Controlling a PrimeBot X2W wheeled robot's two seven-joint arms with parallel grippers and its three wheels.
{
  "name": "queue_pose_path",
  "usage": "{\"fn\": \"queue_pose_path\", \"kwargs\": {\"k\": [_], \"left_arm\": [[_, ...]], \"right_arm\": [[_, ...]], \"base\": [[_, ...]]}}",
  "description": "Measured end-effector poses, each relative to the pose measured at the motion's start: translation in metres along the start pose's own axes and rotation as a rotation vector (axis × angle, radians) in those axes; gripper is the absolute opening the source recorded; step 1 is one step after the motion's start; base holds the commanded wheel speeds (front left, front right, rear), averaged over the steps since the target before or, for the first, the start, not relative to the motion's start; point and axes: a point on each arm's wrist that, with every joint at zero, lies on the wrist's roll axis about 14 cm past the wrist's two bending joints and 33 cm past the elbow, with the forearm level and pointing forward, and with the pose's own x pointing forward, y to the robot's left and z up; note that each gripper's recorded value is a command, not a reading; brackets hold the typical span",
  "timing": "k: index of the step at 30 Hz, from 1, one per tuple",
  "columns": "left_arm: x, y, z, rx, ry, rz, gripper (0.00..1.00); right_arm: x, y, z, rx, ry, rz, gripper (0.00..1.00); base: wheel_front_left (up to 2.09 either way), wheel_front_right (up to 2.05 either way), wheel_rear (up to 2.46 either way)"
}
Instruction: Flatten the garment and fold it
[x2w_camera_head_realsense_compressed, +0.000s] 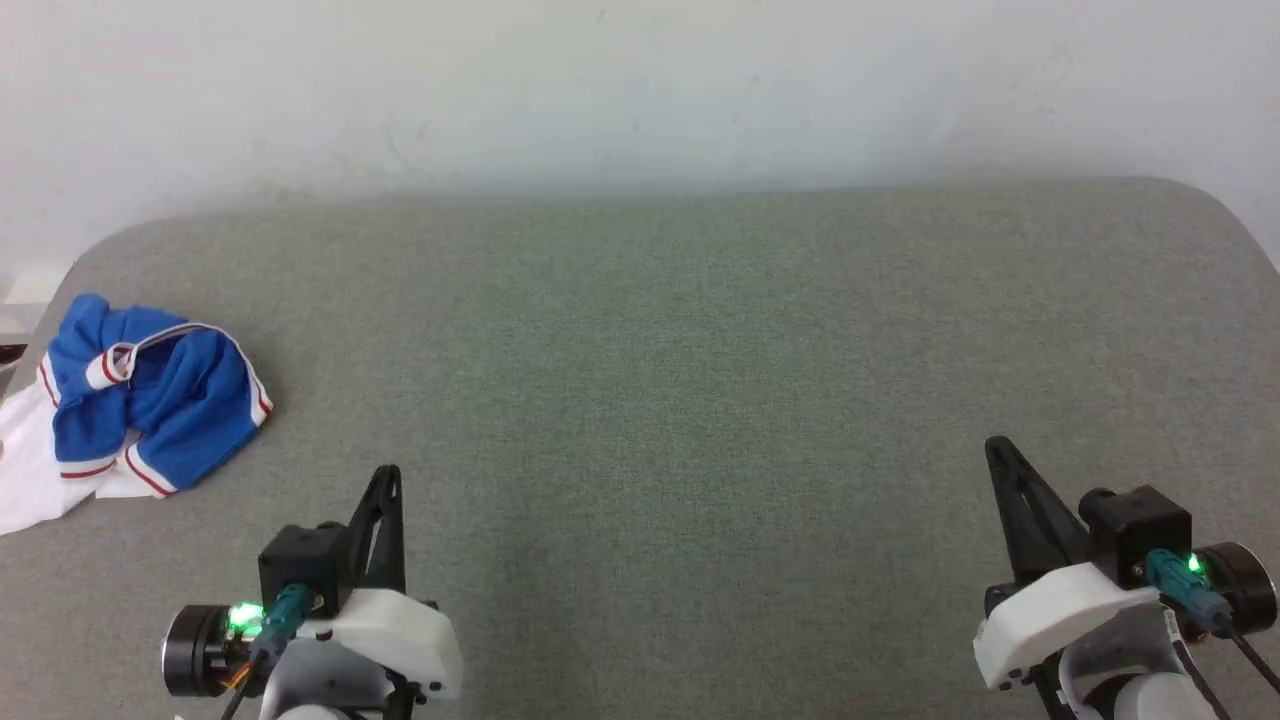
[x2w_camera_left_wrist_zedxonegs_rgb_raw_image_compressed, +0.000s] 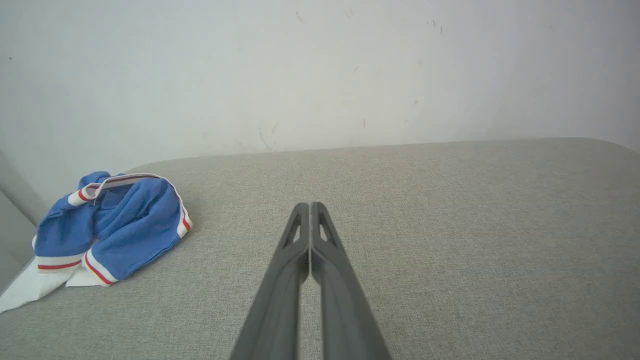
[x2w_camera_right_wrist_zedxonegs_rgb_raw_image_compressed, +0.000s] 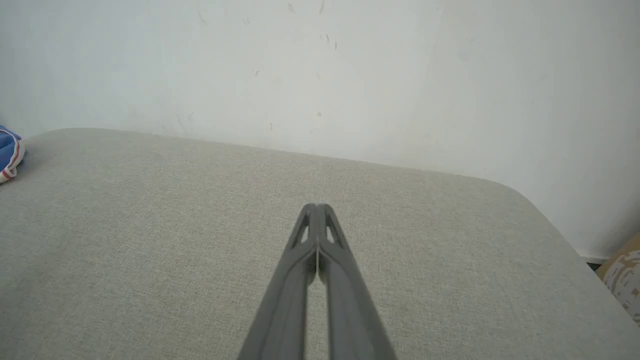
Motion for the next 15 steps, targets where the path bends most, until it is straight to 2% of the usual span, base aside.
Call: {"fn": "queue_pose_path", "kwargs": {"k": [15], "left_arm": [[0.0, 0.0, 0.0001, 0.0, 0.0, 0.0, 0.0]], "right_arm": [[0.0, 0.0, 0.0001, 0.0, 0.0, 0.0, 0.0]], "base": [[0.0, 0.0, 0.0]]}}
